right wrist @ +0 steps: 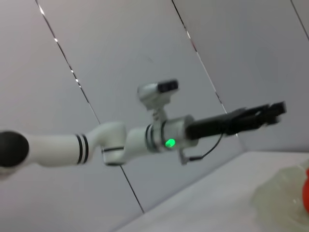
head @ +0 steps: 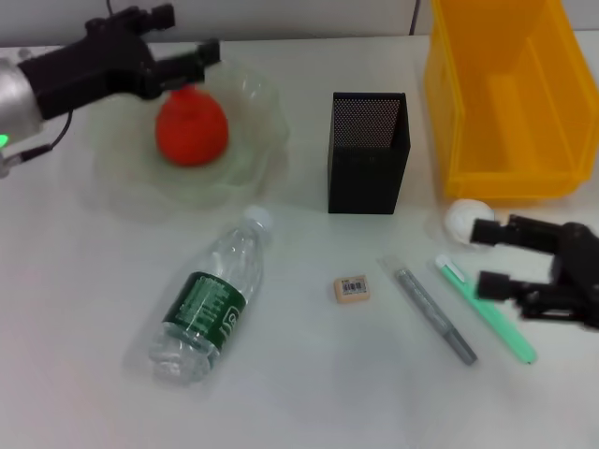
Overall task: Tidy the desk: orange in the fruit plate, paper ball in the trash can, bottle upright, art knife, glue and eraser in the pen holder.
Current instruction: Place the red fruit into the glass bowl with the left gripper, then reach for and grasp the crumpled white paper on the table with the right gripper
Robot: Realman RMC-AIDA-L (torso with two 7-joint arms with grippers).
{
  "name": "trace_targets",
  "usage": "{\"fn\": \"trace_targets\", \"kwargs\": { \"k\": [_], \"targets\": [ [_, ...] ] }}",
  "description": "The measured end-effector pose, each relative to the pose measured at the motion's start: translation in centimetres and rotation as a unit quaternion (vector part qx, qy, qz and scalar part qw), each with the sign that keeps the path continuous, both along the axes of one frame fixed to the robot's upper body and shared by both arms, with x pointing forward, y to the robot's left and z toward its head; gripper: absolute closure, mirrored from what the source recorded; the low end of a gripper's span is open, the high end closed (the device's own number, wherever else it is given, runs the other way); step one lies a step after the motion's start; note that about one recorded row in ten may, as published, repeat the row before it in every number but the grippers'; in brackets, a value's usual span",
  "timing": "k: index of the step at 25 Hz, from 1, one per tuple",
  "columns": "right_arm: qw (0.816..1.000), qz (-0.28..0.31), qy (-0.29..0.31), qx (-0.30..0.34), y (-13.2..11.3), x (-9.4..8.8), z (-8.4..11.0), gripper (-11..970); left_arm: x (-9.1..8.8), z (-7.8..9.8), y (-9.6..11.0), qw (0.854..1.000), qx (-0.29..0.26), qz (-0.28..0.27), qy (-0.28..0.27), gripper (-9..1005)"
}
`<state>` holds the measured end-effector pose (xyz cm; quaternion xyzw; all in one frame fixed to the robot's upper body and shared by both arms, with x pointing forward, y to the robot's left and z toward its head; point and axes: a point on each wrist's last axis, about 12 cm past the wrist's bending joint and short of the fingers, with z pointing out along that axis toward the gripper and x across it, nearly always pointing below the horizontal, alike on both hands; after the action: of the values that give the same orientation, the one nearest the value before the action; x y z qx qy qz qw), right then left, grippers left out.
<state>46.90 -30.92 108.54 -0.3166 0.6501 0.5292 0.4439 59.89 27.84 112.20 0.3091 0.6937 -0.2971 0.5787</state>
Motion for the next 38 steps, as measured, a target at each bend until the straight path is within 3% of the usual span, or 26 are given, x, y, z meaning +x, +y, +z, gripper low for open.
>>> {"fn": "trace_targets", "kwargs": {
  "k": [1, 2, 4, 5, 6, 7, 10, 14, 16, 17, 21, 26, 31, 32, 38],
  "targets": [
    [1.0, -0.004, -0.008, 0.002, -1.3, 0.3, 1.6, 158, 0.0, 0.0, 0.0, 1.0, 0.0, 0.0, 0.0, 287],
    [1.0, -0.004, -0.008, 0.002, -1.3, 0.3, 1.6, 158, -1.5, 0.5, 0.6, 0.999, -0.011, -0.051, -0.003, 246],
    [1.0, -0.011, -0.013, -0.009, -2.9, 0.9, 3.9, 158, -3.4, 1.0, 1.6, 0.994, -0.016, -0.109, -0.001, 162],
    [1.0, -0.015, -0.015, -0.02, -3.7, 1.2, 5.0, 158, -4.3, 1.1, 2.1, 0.99, -0.017, -0.137, 0.003, 161],
    [0.998, -0.021, -0.01, -0.059, -4.7, 1.8, 7.4, 158, -5.7, 1.0, 2.9, 0.985, -0.013, -0.173, 0.016, 160],
    [0.998, -0.021, -0.01, -0.059, -4.7, 1.8, 7.4, 158, -5.7, 1.0, 2.9, 0.985, -0.013, -0.173, 0.016, 159],
    [0.988, -0.042, 0.019, -0.146, -5.5, 2.3, 11.0, 158, -7.5, 0.3, 3.9, 0.977, 0.0, -0.207, 0.043, 156],
    [0.954, -0.078, 0.054, -0.286, -4.1, 2.4, 15.2, 159, -8.7, -0.8, 4.7, 0.976, 0.018, -0.204, 0.074, 159],
    [0.92, -0.106, 0.082, -0.368, -2.0, 2.6, 17.1, 160, -8.9, -1.0, 5.0, 0.977, 0.021, -0.199, 0.078, 161],
    [0.92, -0.106, 0.082, -0.368, -2.0, 2.6, 17.1, 160, -9.0, -1.1, 5.0, 0.977, 0.021, -0.198, 0.079, 162],
    [0.875, -0.152, 0.128, -0.441, 0.5, 3.4, 17.7, 162, -9.0, -1.2, 5.2, 0.978, 0.024, -0.193, 0.08, 165],
    [0.838, -0.161, 0.169, -0.493, 3.0, 5.0, 16.1, 165, -8.7, -1.2, 5.2, 0.978, 0.032, -0.188, 0.085, 169],
    [0.834, -0.182, 0.186, -0.487, 4.2, 7.3, 12.3, 167, -8.8, -1.4, 5.6, 0.979, 0.037, -0.181, 0.085, 173],
    [0.834, -0.182, 0.186, -0.487, 4.2, 7.3, 12.3, 167, -8.8, -1.4, 5.6, 0.979, 0.037, -0.181, 0.085, 174],
    [0.846, -0.19, 0.202, -0.455, 4.4, 9.0, 9.0, 170, -9.2, -1.7, 6.0, 0.98, 0.038, -0.175, 0.09, 179]
  ]
}}
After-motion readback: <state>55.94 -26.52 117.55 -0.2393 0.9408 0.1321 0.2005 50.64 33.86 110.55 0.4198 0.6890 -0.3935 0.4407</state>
